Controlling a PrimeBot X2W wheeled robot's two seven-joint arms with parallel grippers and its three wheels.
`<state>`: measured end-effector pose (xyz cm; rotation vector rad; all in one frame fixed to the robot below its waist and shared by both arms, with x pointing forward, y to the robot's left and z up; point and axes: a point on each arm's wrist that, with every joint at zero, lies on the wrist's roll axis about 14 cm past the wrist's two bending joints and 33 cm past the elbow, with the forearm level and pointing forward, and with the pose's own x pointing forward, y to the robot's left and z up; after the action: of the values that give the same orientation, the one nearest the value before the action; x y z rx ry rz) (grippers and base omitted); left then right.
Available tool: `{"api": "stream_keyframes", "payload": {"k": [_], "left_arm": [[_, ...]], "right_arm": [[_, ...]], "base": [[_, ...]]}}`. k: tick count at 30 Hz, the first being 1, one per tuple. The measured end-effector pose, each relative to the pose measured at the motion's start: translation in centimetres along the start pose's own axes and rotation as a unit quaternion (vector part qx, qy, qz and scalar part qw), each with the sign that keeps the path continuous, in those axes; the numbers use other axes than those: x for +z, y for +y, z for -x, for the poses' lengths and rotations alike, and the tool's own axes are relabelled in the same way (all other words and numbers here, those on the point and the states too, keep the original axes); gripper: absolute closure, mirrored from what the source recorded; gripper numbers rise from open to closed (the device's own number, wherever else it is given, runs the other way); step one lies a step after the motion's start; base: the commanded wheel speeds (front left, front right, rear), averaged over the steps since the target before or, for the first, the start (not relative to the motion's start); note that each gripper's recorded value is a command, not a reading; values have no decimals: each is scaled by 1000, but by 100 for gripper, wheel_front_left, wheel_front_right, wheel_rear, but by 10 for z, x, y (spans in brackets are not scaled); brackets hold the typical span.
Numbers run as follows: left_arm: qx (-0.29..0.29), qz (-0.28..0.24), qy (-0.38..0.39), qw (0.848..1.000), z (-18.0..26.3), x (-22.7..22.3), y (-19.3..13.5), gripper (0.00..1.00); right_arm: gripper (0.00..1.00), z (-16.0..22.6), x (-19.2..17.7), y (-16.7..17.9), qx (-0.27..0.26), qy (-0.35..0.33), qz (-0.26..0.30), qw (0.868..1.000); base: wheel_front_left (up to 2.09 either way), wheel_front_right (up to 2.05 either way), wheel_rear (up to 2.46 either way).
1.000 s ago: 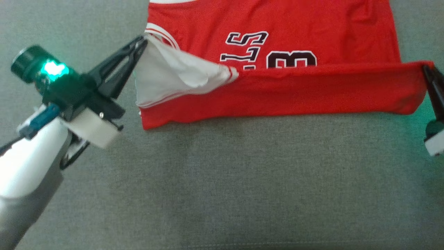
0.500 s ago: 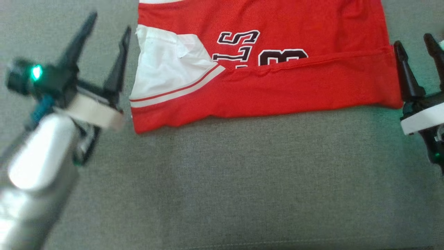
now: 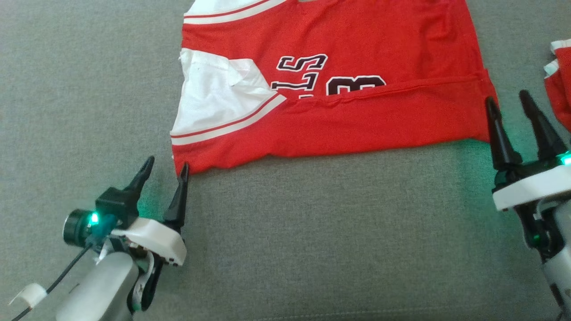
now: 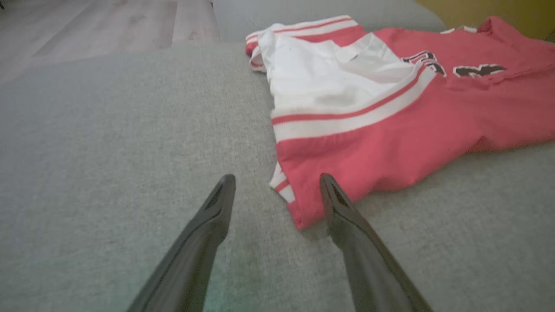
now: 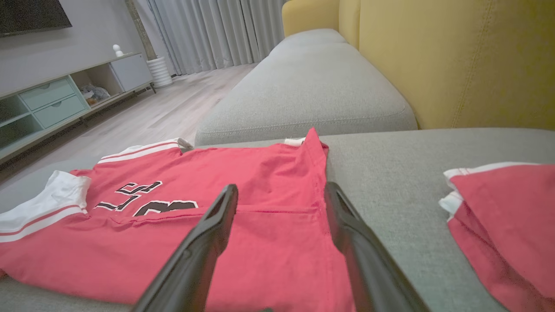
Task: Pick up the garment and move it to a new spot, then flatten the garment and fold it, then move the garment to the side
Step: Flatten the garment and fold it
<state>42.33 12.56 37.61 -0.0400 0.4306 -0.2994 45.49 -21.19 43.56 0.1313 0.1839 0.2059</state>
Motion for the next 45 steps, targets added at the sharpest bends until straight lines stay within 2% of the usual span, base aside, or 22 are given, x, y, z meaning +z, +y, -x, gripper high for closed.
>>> {"api": "stream_keyframes", "payload": {"k": [5,6,7,8,10,15,20,23,27,28,29,37,45], "left_arm": [[-17,-4,47,999,0,-19,-9,0],[-18,-3,52,998,-1,-21,-9,14],[-19,-3,54,998,-1,-22,-10,37],[-20,-3,55,998,-2,-22,-10,67],[-23,-3,56,998,-1,-23,-11,100],[-31,-6,54,998,1,-22,-14,100],[-30,-7,53,998,5,-21,-11,100],[-26,-8,52,998,7,-20,-8,100],[-23,-11,51,998,9,-19,-4,100],[-22,-12,50,998,9,-18,-3,100],[-22,-13,48,999,10,-17,-3,100],[-34,-19,18,999,20,3,-12,100],[-59,-13,40,997,74,-20,-37,100]], "right_arm": [[0,5,-18,-1,-5,27,-17,999],[0,6,-22,-1,-6,32,-20,999],[0,7,-25,-2,-7,36,-23,999],[0,8,-28,-3,-9,42,-25,999],[0,10,-38,-3,-10,57,-30,998],[0,10,-56,-4,-12,99,-34,994],[0,-2,-55,-22,-35,110,-12,993],[0,-3,-64,-35,-53,138,5,989],[1,-1,-77,-35,-58,173,4,983],[64,-1,-79,-32,-55,177,1,983],[100,-2,-79,-31,-53,180,1,982],[100,5,-70,-23,-37,179,12,983],[100,70,-80,-40,-60,182,8,981]], "base": [[0,0,0],[0,0,0],[0,0,0],[0,0,0],[0,0,0],[0,0,0],[0,0,0],[0,0,0],[0,0,0],[0,0,0],[0,0,0],[0,0,0],[0,0,0]]}}
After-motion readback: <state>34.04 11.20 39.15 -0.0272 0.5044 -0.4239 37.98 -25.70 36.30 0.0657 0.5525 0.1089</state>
